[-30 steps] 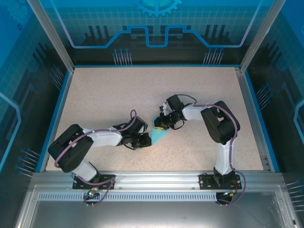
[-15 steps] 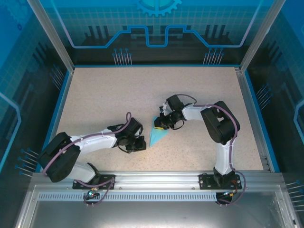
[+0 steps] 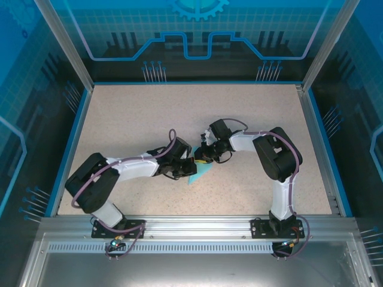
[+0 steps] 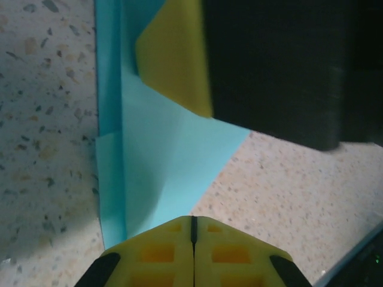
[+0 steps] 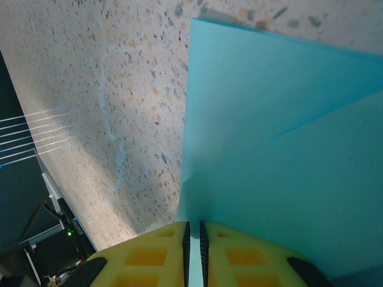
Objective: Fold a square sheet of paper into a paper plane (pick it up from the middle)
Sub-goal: Fourth fold the wing at the center of the table.
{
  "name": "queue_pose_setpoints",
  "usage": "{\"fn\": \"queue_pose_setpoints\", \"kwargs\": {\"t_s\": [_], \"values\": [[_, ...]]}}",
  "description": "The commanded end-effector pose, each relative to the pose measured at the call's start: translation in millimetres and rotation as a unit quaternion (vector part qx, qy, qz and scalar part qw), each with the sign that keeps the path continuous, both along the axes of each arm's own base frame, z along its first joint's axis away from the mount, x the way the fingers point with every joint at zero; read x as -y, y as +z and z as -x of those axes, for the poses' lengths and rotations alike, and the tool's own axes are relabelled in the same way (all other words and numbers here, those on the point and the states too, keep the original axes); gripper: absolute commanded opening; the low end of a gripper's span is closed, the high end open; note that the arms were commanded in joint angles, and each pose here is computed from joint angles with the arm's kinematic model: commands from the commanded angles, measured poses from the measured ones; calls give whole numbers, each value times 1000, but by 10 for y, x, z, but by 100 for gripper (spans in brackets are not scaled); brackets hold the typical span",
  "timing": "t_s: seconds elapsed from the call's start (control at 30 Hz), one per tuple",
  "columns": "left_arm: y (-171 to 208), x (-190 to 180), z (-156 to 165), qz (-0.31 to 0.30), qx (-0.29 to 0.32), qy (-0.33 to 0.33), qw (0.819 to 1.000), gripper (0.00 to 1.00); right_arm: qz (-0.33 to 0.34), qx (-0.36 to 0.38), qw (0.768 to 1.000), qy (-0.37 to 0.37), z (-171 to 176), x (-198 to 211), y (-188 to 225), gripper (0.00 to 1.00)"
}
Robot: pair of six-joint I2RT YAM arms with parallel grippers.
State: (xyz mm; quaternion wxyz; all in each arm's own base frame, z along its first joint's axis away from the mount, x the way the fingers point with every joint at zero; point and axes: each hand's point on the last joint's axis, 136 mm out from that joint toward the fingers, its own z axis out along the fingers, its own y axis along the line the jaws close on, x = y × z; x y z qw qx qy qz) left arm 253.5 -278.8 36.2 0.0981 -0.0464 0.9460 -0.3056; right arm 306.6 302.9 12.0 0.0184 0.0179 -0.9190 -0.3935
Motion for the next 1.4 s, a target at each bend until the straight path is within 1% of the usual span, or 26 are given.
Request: {"fn": "queue_pose_setpoints", "kwargs": {"t_s": [0.0,0.2,0.37,0.47,0.5,0.57,0.77,0.83,0.9,0.97,1.1,1.2,1.3,1.37], "values": [[-170,-69,-31,-7,-6,26,1000,4,96,-54,994,-11,268,266,-596,16],[-538,-373,280,-51,-55,47,996,5,95,-54,994,-10,262,254,-591,16],[-686,-467,615,-52,-97,29,993,6,96,-54,994,-10,252,251,-595,16],[-705,-508,793,-57,-120,11,991,7,96,-55,994,-10,251,251,-600,16],[-697,-526,832,-59,-121,9,991,7,96,-55,994,-11,248,254,-600,16],[-674,-539,900,-55,-120,1,991,10,97,-54,994,-11,246,255,-601,16],[-566,-555,1019,-43,-122,-21,991,14,100,-55,993,-11,250,265,-610,16],[-533,-579,1029,-50,-121,-24,991,14,100,-55,993,-10,256,269,-614,16],[-452,-570,996,-50,-111,-26,992,14,99,-54,994,-9,259,263,-610,16],[-321,-535,919,-37,-88,-20,995,14,99,-55,994,-9,258,263,-609,17],[-8,-484,661,-21,-27,5,999,17,100,-55,993,-9,259,264,-613,17],[187,-361,426,5,8,17,1000,18,99,-55,993,-10,251,264,-615,17],[258,-195,213,28,27,21,999,17,99,-57,993,-11,257,264,-621,17],[243,-93,75,34,31,25,999,15,99,-57,993,-12,254,262,-622,17]]}}
